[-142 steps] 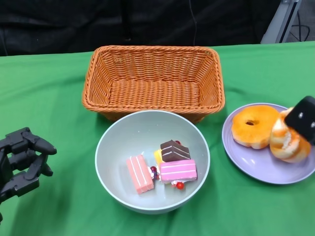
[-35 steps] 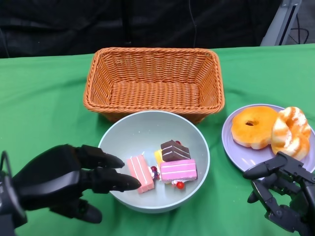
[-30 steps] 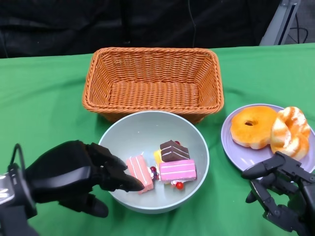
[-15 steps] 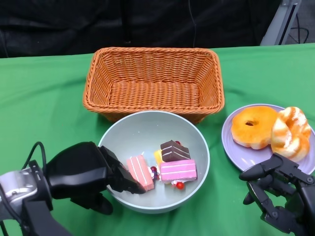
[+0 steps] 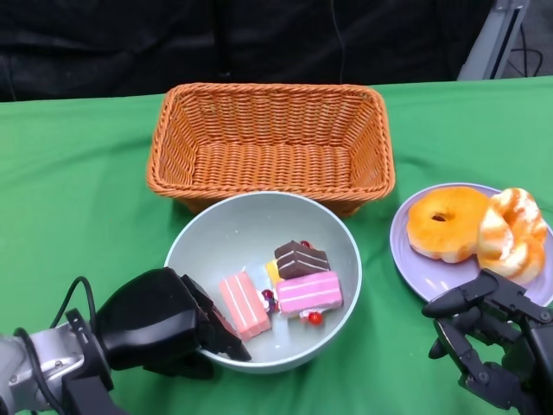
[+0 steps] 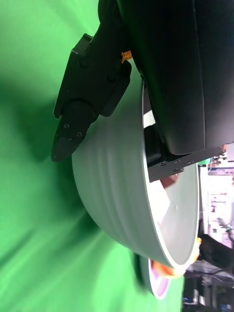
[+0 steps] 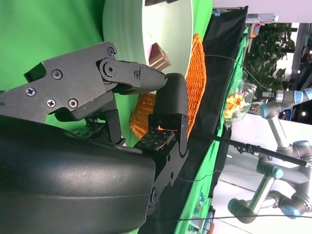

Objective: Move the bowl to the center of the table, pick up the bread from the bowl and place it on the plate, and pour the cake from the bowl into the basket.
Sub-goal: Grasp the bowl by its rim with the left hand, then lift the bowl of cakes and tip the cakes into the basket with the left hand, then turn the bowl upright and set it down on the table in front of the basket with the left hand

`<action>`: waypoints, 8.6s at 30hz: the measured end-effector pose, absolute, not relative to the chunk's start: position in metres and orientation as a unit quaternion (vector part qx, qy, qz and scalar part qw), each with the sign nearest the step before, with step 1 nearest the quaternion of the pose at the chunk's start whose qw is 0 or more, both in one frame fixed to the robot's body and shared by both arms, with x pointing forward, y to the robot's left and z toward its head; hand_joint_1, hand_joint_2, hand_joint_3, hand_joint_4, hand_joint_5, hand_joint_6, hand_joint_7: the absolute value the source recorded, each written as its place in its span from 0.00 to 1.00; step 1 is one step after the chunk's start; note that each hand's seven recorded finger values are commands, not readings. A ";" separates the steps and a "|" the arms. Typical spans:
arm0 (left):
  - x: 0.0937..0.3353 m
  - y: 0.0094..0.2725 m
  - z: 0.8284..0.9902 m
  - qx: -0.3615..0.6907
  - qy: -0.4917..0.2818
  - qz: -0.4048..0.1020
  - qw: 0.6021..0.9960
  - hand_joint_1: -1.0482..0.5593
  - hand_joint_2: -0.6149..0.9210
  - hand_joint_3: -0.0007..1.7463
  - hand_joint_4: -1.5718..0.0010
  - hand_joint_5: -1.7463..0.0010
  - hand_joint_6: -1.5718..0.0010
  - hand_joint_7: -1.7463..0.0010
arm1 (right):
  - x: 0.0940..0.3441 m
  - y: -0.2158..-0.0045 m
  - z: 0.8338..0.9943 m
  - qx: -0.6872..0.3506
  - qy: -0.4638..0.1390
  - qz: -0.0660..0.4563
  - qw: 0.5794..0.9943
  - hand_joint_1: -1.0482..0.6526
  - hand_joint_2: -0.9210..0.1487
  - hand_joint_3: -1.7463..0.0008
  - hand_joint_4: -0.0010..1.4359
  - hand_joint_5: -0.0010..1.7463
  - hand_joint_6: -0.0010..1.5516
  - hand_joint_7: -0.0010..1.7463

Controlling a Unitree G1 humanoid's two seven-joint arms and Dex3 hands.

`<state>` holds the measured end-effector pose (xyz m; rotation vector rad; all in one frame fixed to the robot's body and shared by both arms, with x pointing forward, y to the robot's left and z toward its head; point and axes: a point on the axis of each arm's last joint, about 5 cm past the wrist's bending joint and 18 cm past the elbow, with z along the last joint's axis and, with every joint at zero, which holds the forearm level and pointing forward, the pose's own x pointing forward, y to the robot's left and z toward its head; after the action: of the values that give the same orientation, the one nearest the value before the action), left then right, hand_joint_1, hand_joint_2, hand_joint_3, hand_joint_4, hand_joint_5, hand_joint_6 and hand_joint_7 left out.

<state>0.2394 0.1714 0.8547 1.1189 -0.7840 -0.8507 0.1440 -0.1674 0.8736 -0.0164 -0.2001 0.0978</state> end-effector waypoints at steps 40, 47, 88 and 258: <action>0.248 0.176 0.953 -0.005 -0.254 -0.427 0.868 0.58 0.74 0.75 0.49 0.03 0.55 0.13 | 0.148 -0.167 0.871 -0.014 -0.095 0.055 0.994 0.53 0.15 0.66 0.46 0.88 0.41 0.72; 0.269 0.164 0.967 -0.019 -0.260 -0.380 0.887 0.57 0.73 0.75 0.50 0.02 0.54 0.14 | 0.148 -0.167 0.870 -0.013 -0.092 0.056 0.994 0.52 0.16 0.65 0.44 0.88 0.41 0.72; 0.353 0.087 0.981 -0.110 -0.073 -0.251 0.959 0.51 0.84 0.48 0.53 0.07 0.54 0.21 | 0.151 -0.167 0.859 -0.015 -0.075 0.056 0.995 0.50 0.18 0.63 0.44 0.91 0.40 0.74; 0.229 0.231 0.893 0.389 -0.154 -0.477 0.773 0.01 1.00 0.05 0.93 1.00 0.87 1.00 | 0.153 -0.167 0.860 -0.027 -0.071 0.066 0.995 0.48 0.17 0.66 0.45 0.92 0.42 0.74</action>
<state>0.2286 0.2312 0.8932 0.8419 -0.3328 -1.0330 0.1528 -0.1666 0.8602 -0.0543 -0.1418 0.1321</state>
